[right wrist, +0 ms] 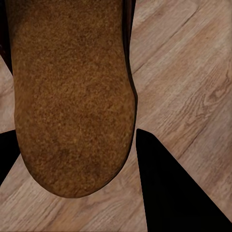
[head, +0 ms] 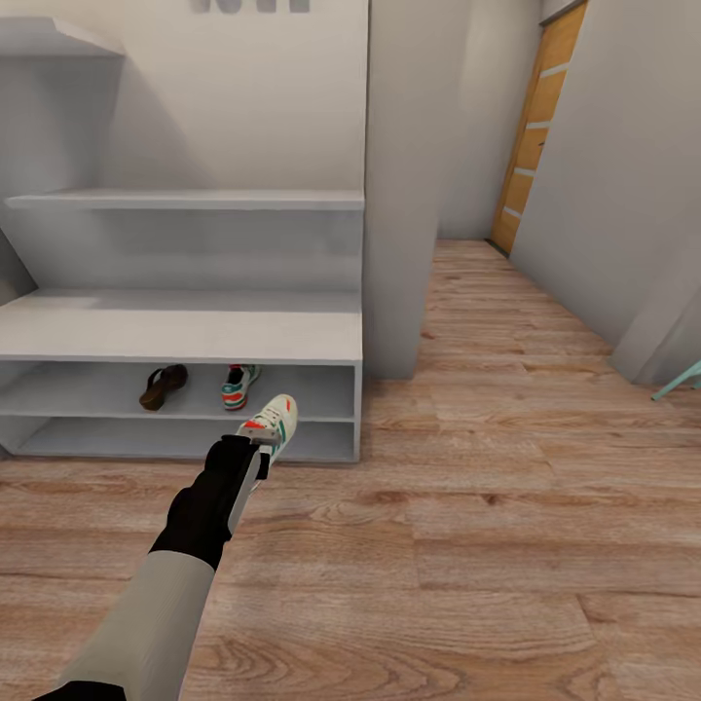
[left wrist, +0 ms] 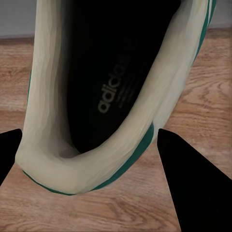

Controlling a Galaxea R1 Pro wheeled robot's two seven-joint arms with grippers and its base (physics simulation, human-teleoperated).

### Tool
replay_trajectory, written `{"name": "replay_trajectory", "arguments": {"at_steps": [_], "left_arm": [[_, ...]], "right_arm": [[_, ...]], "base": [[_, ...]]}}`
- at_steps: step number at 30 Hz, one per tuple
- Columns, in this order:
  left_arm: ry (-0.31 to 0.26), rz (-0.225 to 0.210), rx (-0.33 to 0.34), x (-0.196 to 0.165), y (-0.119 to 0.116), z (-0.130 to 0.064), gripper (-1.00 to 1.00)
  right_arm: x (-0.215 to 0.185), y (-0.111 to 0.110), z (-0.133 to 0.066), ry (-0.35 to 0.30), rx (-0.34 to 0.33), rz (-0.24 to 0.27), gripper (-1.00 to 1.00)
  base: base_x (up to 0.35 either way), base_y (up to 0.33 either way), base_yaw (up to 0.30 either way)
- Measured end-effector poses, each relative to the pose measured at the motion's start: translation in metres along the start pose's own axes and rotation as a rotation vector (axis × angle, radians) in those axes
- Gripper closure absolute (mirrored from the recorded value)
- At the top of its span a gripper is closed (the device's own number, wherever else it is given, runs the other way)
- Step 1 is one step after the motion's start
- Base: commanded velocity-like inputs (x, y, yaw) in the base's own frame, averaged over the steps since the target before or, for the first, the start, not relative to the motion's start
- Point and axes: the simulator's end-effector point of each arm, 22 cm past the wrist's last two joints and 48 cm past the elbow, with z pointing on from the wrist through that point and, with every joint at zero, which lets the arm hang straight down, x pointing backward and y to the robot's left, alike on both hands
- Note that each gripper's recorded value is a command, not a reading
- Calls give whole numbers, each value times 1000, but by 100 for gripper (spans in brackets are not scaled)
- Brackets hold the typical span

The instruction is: Pick up the two gym shoes and the two sandals from the corridor floor and place them onto the hallstand (shoe rack) in the corridor, making sure they are on the rack and not on the floor. Arrange them so the two gym shoes are next to each other and the two sandals are next to each other.

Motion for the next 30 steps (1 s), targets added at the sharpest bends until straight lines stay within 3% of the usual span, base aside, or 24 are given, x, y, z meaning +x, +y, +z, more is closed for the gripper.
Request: {"name": "replay_trajectory", "arguments": {"at_steps": [5,7,10,13,19,30], "left_arm": [[6,-11,9,2,-1,1,100],[16,-37,15,5,2,3,100],[39,-112,35,11,11,7,100],[46,-140,44,13,14,9,100],[48,-147,44,13,15,9,100],[52,-143,37,15,16,12,100]], "right_arm": [[0,0,0,0,1,0,100],[0,0,0,0,0,0,100],[0,0,0,0,1,0,100],[0,0,0,0,0,0,100],[0,0,0,0,0,0,100],[1,0,1,3,4,-3,100]], "base": [[77,49,0],[87,45,0],[34,15,0],[9,4,0],[1,-58,0],[0,-285,134]]}}
